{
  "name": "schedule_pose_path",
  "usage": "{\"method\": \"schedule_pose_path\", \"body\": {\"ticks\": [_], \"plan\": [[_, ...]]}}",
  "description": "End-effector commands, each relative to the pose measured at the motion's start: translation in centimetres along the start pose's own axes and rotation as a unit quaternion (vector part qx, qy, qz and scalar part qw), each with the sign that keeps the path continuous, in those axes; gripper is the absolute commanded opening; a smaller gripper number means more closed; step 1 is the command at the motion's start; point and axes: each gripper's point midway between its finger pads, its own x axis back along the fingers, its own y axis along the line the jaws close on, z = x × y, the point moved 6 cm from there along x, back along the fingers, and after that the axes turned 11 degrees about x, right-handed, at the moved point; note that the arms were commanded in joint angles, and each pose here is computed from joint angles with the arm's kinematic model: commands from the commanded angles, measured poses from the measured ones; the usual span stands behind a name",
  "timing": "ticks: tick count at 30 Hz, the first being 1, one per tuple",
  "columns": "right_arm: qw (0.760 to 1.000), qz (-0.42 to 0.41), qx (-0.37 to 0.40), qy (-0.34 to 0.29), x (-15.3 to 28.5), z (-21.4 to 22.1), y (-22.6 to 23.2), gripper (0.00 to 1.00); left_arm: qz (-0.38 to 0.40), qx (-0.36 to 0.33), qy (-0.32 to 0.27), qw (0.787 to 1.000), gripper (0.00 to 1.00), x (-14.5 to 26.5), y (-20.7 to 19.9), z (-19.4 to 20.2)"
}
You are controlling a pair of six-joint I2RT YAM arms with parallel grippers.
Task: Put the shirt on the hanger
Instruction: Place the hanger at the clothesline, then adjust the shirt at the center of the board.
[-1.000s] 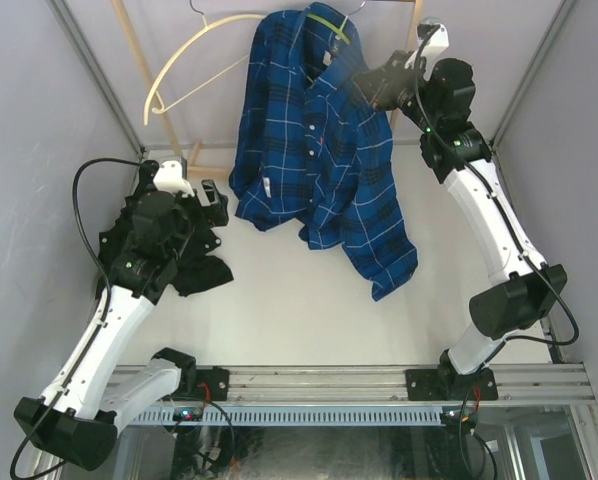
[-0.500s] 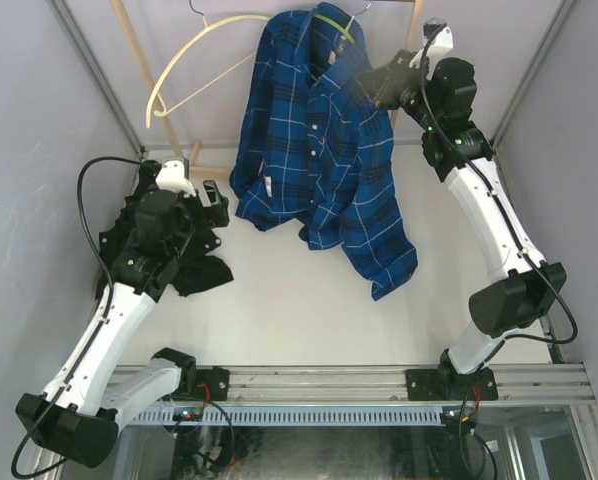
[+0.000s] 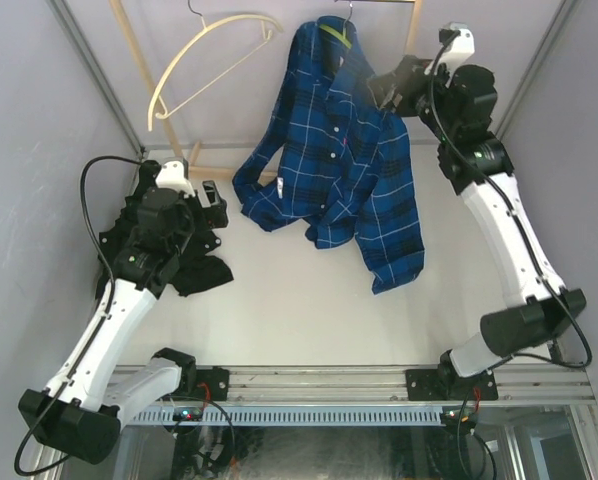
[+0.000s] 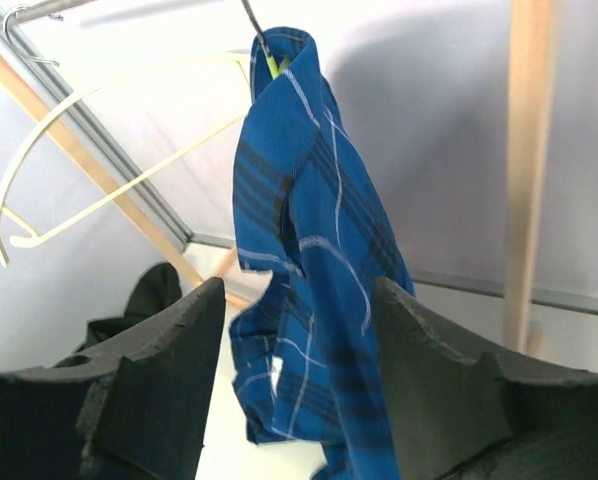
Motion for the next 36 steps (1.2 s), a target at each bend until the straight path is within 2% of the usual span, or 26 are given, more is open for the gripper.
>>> {"method": "schedule_pose_path", "body": {"ticks": [1,5,11,15,20,24,28,31,36], "plan": [[0.997,0.025,0.068,-0.039,5.8,-3.4,0.4,0.61,-0.013,0.032,-0.036,0.999,0.95,0.2,-0.1,-2.3],[0.995,0.033,0.091,-0.031,9.7,-2.7,0.6,0.63,-0.044,0.037,-0.025,0.998,1.00,-0.2,0.3,-2.3],[0.995,0.022,0.097,-0.024,14.6,0.6,1.1,0.68,-0.110,0.046,0.008,0.993,1.00,-1.5,0.9,-2.4],[0.997,0.033,0.065,0.032,16.7,4.7,0.9,0.70,-0.179,0.047,0.046,0.982,1.00,-1.6,2.3,-0.9],[0.989,0.078,0.014,0.125,18.3,11.1,-0.5,0.74,-0.206,0.046,0.070,0.975,1.00,-0.8,3.5,1.0],[0.972,0.128,-0.027,0.197,19.3,15.1,-1.5,0.80,-0.193,0.036,0.056,0.979,1.00,0.4,4.3,2.0],[0.953,0.151,-0.071,0.253,20.2,18.1,-2.0,0.86,-0.202,0.041,0.015,0.979,1.00,2.4,5.6,2.2],[0.950,0.144,-0.082,0.264,20.5,19.2,-2.1,0.94,-0.181,0.039,-0.010,0.983,1.00,4.0,5.9,2.0],[0.957,0.150,-0.067,0.241,20.8,21.1,-3.1,0.96,-0.198,0.036,-0.056,0.978,1.00,6.1,7.4,2.3]]}}
